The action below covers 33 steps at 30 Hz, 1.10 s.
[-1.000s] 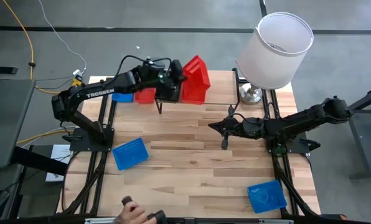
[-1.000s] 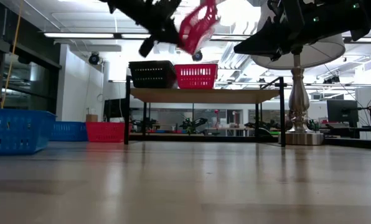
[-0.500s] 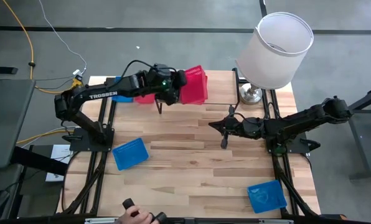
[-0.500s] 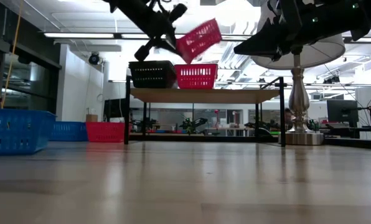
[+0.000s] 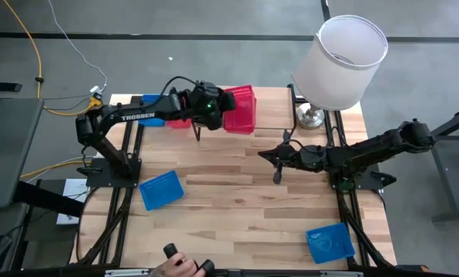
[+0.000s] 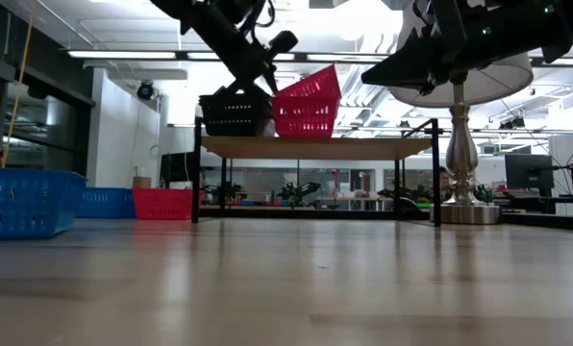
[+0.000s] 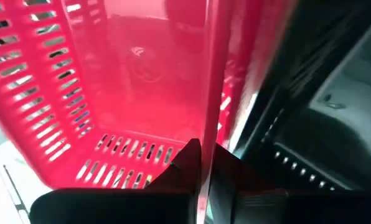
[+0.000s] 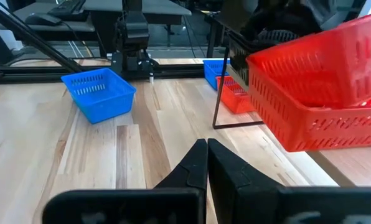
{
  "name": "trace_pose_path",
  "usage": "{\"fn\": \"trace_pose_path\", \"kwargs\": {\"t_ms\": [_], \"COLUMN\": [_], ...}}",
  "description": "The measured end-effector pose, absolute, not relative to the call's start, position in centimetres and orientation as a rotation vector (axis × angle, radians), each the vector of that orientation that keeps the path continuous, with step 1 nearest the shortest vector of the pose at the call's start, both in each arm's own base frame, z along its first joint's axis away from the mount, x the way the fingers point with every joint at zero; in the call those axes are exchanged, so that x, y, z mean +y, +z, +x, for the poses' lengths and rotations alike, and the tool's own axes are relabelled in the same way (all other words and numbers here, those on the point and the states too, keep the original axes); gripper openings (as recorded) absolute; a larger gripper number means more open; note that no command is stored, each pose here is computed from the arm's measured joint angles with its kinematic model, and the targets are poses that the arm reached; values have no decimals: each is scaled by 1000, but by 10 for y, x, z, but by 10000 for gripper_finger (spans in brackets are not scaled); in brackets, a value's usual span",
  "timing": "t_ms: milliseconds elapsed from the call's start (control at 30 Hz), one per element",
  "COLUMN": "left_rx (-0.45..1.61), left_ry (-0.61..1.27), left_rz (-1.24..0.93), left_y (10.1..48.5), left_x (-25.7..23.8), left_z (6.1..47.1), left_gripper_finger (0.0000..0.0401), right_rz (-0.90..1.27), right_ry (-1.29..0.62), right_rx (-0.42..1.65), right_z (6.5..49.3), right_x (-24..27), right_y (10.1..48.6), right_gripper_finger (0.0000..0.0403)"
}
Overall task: Stack baskets on shelf by color
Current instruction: Stack the bottom red bin on top of the red bin on the shelf
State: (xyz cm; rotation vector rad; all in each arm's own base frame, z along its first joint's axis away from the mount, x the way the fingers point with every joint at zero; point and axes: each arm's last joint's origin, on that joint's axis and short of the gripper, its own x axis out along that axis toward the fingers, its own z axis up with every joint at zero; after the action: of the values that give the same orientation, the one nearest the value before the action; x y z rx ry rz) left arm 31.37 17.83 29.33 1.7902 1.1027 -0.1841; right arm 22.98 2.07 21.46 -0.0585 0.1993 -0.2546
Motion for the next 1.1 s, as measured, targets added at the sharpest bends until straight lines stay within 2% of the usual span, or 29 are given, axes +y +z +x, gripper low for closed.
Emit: {"fn": "trace_pose_path", "kwargs": {"t_ms": [300, 667, 967, 1100], "left_rx": [1074, 1054, 971, 990], "left_ry": [-196, -171, -5, 173], "left_rz": [1834, 1801, 1774, 1701], "left_y": [295, 297, 319, 333], "left_x": [178, 178, 177, 177], "left_z": [315, 314, 309, 303], "left_gripper_finger": [19, 92, 141, 142], "right_rz": [-60, -61, -61, -74], "right_ry": [-255, -255, -255, -254], "right_rx": [209, 211, 210, 210], "right_z": [230, 230, 230, 230], "right_x": [21, 21, 21, 21], "right_y": [214, 213, 213, 214], "right_gripper_finger": [0, 0, 0, 0]}}
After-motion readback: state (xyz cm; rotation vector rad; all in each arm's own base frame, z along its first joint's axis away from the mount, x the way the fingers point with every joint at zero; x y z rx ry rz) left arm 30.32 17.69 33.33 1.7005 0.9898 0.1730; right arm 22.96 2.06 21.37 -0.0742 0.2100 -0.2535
